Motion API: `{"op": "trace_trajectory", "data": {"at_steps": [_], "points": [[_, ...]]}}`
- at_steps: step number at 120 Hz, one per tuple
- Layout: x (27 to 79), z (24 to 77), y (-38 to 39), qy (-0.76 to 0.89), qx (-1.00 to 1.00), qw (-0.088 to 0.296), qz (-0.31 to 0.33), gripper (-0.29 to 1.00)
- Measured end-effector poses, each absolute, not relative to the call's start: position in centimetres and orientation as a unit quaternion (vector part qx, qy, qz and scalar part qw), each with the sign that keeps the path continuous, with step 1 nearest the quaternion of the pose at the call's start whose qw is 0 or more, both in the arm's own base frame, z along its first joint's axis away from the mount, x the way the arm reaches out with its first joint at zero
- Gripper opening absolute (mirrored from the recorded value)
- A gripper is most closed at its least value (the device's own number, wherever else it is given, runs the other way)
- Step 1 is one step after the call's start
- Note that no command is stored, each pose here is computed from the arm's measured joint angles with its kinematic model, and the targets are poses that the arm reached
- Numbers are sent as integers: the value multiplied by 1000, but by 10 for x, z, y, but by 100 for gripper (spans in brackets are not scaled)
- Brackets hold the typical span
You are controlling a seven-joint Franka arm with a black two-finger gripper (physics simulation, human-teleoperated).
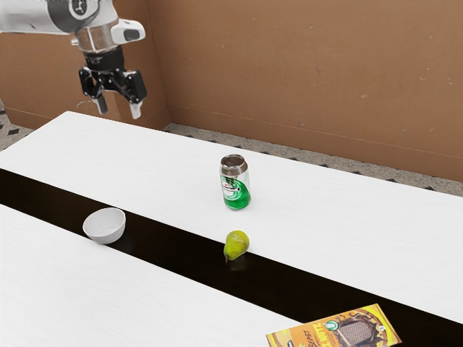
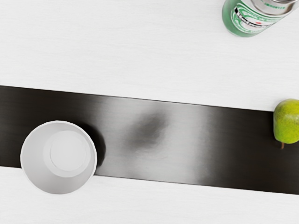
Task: Place the pear in the bowl.
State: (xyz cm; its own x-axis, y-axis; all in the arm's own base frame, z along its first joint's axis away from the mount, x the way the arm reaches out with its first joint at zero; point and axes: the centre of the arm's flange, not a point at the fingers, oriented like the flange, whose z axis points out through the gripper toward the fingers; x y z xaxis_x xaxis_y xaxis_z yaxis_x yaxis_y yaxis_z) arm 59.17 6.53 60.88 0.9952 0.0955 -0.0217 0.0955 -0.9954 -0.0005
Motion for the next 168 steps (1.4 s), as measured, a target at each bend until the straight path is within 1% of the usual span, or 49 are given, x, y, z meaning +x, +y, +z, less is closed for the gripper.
{"op": "trace_trajectory", "data": {"at_steps": [24,48,61,73,82,90,114,135,168], "points": [[594,600,60,42,999,0,-11,69],[600,520,21,12,1000,1,-29,69],[608,467,-2,0,999,3,-36,69],[619,417,-20,-5,999,3,-37,69],[623,397,-34,-10,1000,3,-24,69],[621,391,-50,-21,1000,4,-11,69],[613,368,-85,-39,999,25,19,69],[618,335,-108,-50,998,29,20,69],[618,326,-132,-71,997,30,30,69]]}}
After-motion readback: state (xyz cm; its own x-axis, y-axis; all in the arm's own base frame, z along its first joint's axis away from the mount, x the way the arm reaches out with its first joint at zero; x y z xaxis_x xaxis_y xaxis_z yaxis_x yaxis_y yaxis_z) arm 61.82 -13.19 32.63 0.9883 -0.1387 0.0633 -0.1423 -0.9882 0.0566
